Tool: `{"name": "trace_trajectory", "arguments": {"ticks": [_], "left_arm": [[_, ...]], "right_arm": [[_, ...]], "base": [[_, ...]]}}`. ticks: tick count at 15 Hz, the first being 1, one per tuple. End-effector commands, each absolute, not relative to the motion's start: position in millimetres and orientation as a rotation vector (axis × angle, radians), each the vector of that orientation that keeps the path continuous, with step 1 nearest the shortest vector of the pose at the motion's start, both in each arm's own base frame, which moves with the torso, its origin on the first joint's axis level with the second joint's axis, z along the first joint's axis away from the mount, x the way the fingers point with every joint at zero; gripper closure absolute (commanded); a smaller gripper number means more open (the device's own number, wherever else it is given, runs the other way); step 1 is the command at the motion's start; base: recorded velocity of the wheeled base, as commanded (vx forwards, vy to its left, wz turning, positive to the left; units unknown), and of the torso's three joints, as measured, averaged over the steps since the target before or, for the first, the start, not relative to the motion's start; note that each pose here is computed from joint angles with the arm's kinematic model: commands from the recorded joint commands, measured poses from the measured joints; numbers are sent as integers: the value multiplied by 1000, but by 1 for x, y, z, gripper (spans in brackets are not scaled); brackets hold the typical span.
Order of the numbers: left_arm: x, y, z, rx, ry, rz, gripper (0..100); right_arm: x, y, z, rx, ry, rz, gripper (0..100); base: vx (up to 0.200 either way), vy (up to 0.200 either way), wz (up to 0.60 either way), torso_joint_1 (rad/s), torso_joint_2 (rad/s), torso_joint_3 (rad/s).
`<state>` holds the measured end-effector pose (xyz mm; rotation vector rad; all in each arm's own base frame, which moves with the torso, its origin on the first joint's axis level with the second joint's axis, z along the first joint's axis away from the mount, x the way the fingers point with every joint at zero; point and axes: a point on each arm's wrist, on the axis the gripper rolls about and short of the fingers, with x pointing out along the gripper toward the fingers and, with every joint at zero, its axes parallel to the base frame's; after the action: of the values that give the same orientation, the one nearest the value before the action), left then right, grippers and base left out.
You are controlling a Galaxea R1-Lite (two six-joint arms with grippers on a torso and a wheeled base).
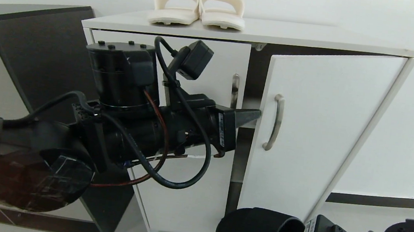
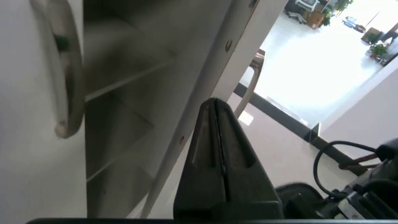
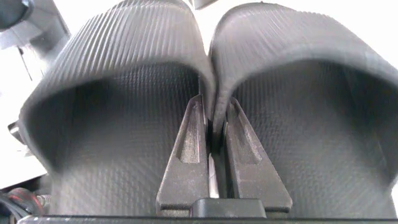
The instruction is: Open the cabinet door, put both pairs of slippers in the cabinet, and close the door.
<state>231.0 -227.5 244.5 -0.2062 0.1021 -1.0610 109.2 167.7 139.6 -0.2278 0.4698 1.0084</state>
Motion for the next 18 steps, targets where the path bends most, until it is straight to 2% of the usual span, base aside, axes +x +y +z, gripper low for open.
{"name": "trace_trajectory", "arguments": {"ticks": [1,4,7,12,16,18], "left_arm": [[240,-236,234,-199,132,-1060,100],[239,-231,235,-208,132,-1049,100],[237,-229,235,-217,106,-1048,100],[223,-215,231,-215,108,-1014,100],[206,-199,243,-225,67,-1014,100],[216,-193,244,-229,57,-979,100]], "right_arm": [[109,170,138,-233,476,1017,100],[102,165,134,-244,484,1040,100],[89,153,137,-240,458,1174,100],[88,153,135,-247,465,1180,100],[88,153,133,-250,474,1185,100],[88,154,132,-252,479,1185,100]], "base": [[0,0,0,0,0,0],[0,0,0,0,0,0],[0,0,0,0,0,0],[0,0,0,0,0,0],[0,0,0,0,0,0],[0,0,0,0,0,0]]}}
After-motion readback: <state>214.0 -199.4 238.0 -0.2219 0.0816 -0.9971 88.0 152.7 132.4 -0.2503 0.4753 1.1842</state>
